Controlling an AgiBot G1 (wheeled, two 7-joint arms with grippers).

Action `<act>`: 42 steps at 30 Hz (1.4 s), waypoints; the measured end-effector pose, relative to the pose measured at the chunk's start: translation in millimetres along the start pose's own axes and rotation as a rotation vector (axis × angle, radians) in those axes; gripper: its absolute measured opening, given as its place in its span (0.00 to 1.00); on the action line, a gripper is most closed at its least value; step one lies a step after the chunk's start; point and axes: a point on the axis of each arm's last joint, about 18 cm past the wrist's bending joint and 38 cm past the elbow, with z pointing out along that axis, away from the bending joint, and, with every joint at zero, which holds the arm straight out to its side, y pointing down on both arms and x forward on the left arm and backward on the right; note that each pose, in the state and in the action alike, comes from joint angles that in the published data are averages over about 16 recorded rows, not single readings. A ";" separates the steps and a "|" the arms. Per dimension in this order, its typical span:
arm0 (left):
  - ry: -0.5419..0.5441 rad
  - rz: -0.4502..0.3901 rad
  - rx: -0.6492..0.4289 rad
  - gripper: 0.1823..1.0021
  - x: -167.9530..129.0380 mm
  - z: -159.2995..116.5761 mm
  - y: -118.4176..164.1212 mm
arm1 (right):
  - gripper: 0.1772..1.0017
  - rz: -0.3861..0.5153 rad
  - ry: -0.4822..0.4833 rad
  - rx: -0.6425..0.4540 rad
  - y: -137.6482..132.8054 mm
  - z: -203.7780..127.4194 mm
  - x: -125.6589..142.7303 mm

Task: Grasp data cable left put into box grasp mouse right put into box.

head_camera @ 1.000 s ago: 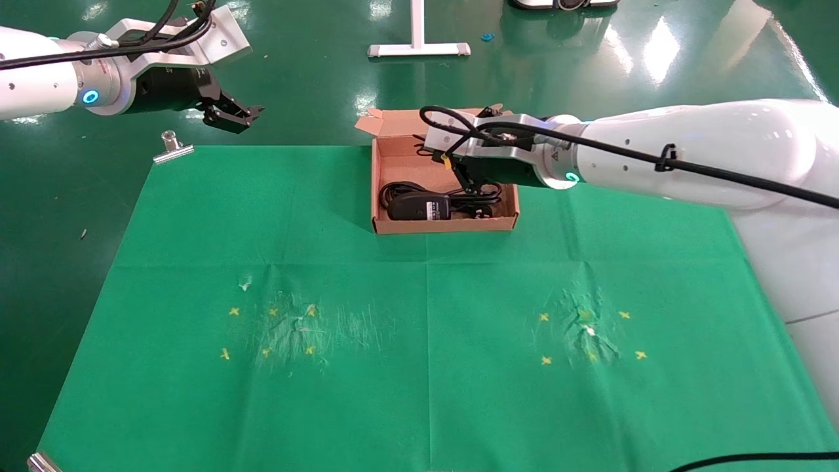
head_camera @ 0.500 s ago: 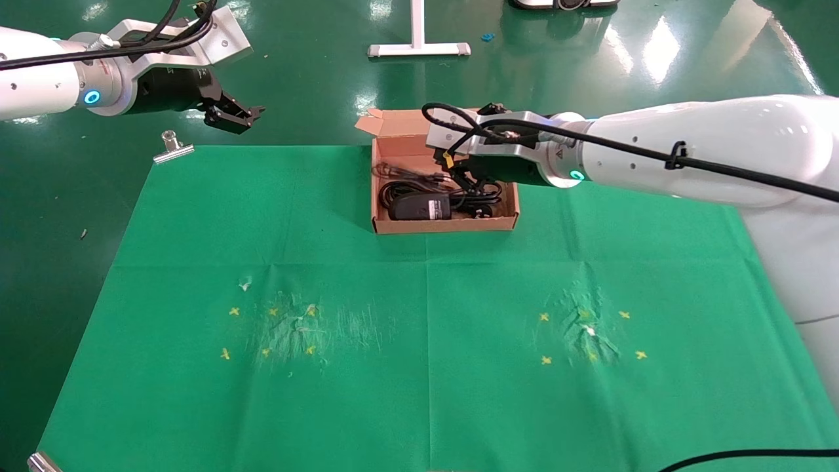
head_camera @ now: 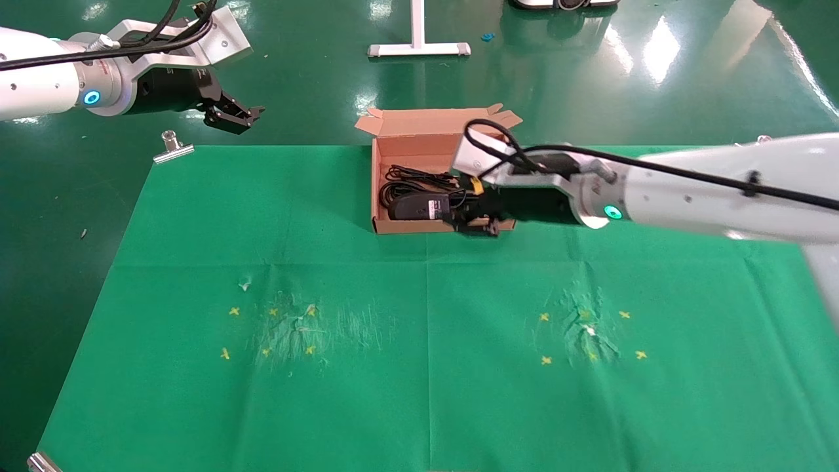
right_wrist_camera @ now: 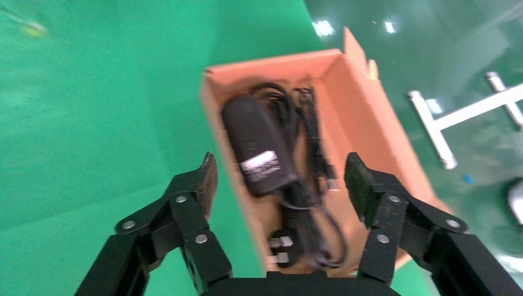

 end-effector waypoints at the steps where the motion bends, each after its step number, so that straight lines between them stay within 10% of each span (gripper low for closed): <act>1: 0.000 0.000 0.000 1.00 0.0 0.0 0.0 | 0.58 0.015 -0.010 0.011 2.1 -2.9 -2.6; 17: 0.000 0.000 0.000 1.00 0.0 0.0 0.0 | 0.93 0.202 -0.154 0.203 22.5 -61.0 -38.9; 42: 0.102 -0.089 0.046 1.00 29.8 -1.1 8.7 | 1.00 0.316 -0.330 0.549 13.8 -184.9 -79.6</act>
